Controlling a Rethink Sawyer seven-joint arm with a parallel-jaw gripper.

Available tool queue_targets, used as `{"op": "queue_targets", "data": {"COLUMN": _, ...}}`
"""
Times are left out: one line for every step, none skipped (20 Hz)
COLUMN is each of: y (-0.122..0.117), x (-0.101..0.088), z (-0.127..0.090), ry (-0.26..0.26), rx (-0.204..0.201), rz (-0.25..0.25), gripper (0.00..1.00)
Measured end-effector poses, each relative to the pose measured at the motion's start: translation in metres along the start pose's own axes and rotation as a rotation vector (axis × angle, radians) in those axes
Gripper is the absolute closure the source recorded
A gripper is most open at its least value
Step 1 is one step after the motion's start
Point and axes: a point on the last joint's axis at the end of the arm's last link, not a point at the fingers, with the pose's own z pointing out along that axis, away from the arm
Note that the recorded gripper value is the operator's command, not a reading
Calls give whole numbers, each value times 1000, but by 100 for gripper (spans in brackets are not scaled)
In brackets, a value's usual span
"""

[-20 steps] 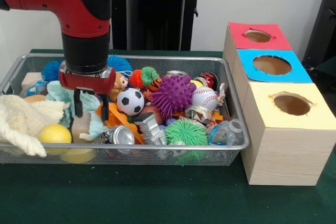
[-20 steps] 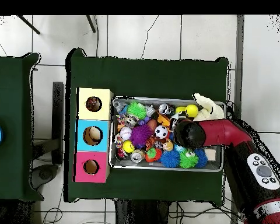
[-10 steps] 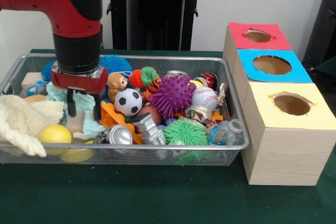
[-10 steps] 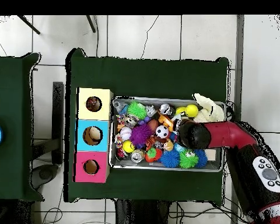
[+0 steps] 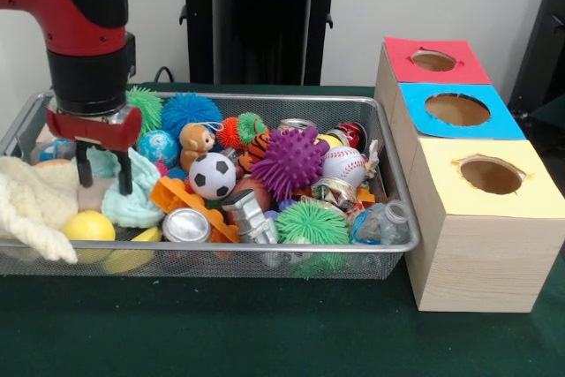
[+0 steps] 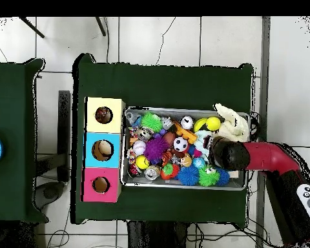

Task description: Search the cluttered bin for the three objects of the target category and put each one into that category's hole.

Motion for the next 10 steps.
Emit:
{"op": "queue_targets", "data": {"y": -2, "x": 1, "z": 0, "ry": 1, "rx": 0, "rz": 3, "gripper": 0}}
{"op": "queue_targets", "data": {"y": -5, "x": 3, "z": 0, "ry": 3, "rx": -1, "rz": 7, "gripper": 0}}
{"op": "queue_targets", "data": {"y": -6, "x": 4, "z": -1, "ry": 5, "rx": -3, "rz": 9, "gripper": 0}}
{"op": "queue_targets", "data": {"y": -7, "x": 6, "z": -1, "ry": 8, "rx": -4, "rz": 11, "gripper": 0}}
{"op": "queue_targets", "data": {"y": -8, "x": 7, "z": -2, "ry": 9, "rx": -4, "rz": 11, "gripper": 0}}
{"op": "queue_targets", "data": {"y": -8, "x": 8, "z": -2, "ry": 10, "rx": -5, "rz": 11, "gripper": 0}}
{"op": "queue_targets", "data": {"y": -8, "x": 9, "z": -2, "ry": 11, "rx": -5, "rz": 11, "gripper": 0}}
{"op": "queue_targets", "data": {"y": -9, "x": 10, "z": -3, "ry": 14, "rx": -5, "rz": 11, "gripper": 0}}
{"op": "queue_targets", "data": {"y": -9, "x": 12, "z": -3, "ry": 16, "rx": -6, "rz": 11, "gripper": 0}}
{"op": "queue_targets", "data": {"y": -10, "x": 14, "z": -3, "ry": 18, "rx": -5, "rz": 10, "gripper": 0}}
